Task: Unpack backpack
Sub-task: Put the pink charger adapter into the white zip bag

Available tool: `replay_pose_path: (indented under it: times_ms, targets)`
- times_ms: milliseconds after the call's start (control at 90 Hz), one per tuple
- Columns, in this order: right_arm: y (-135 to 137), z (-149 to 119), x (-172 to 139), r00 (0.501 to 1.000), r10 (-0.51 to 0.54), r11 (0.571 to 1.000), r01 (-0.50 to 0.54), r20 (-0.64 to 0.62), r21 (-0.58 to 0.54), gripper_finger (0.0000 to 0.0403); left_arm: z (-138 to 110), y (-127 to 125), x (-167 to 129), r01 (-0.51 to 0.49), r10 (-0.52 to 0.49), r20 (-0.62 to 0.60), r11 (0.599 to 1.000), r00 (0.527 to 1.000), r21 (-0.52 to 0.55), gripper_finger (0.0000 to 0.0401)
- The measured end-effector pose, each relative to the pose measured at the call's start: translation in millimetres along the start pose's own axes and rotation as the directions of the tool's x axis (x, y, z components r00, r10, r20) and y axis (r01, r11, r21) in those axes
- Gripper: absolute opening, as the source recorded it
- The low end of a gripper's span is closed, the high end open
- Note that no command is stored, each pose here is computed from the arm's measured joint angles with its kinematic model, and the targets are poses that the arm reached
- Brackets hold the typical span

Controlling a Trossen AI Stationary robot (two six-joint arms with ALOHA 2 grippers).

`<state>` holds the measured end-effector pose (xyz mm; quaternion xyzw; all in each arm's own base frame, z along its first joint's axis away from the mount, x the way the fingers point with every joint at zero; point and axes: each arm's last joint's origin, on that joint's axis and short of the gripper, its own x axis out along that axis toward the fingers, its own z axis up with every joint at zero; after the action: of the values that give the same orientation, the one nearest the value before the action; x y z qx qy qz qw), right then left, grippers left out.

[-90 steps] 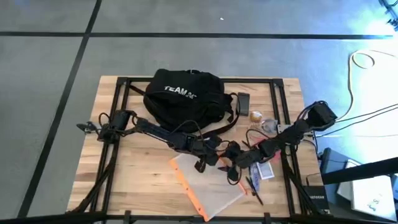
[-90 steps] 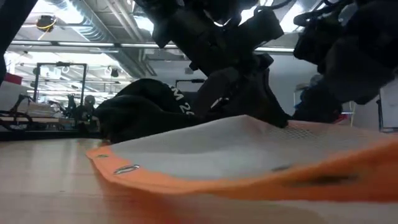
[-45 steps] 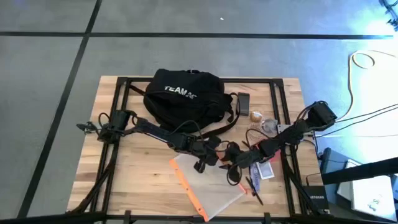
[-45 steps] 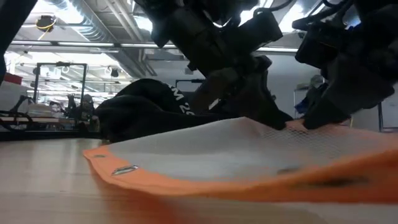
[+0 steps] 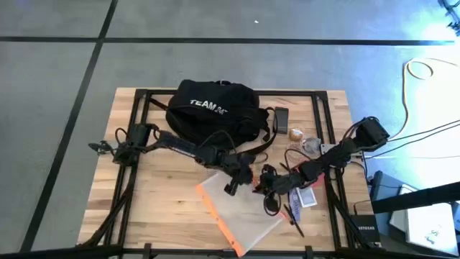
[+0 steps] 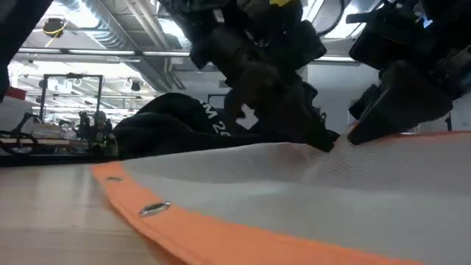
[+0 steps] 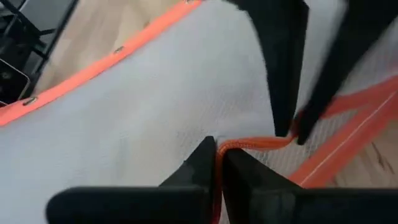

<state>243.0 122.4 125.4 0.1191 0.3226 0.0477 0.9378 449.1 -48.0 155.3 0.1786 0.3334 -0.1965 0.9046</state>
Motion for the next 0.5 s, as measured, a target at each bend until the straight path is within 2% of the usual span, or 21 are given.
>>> replay_pose_path:
  times_ms: [100, 211, 311, 400, 500]
  targets:
    - [-0.2, -0.3, -0.1, 1.0, -0.003, 1.0, 0.003, -0.005, -0.007, 0.0, -3.2, 12.7, -8.4, 0.063, -0.061, 0.03, 0.995, 0.998, -0.078, 0.0076]
    - [-0.2, -0.3, -0.2, 1.0, -0.004, 1.0, 0.004, -0.005, -0.009, 0.0, 0.9, 27.5, -22.4, 0.16, -0.14, 0.133, 0.975, 0.981, -0.153, 0.014]
    - [-0.8, 0.8, -0.4, 0.999, -0.032, 0.999, 0.033, 0.015, -0.024, 0.0, 0.4, 36.5, -30.8, 0.25, -0.215, 0.19, 0.952, 0.958, -0.179, 0.0194]
    - [-1.7, 2.4, -1.3, 0.997, -0.072, 0.997, 0.073, 0.041, -0.029, 0.0, -6.0, 36.8, -31.2, 0.296, -0.267, 0.166, 0.936, 0.949, -0.19, 0.023]
    - [-1.6, 6.4, -3.5, 0.992, -0.101, 0.994, 0.105, 0.078, -0.044, 0.0, -8.2, 32.7, -30.0, 0.274, -0.257, 0.118, 0.948, 0.959, -0.162, 0.0248]
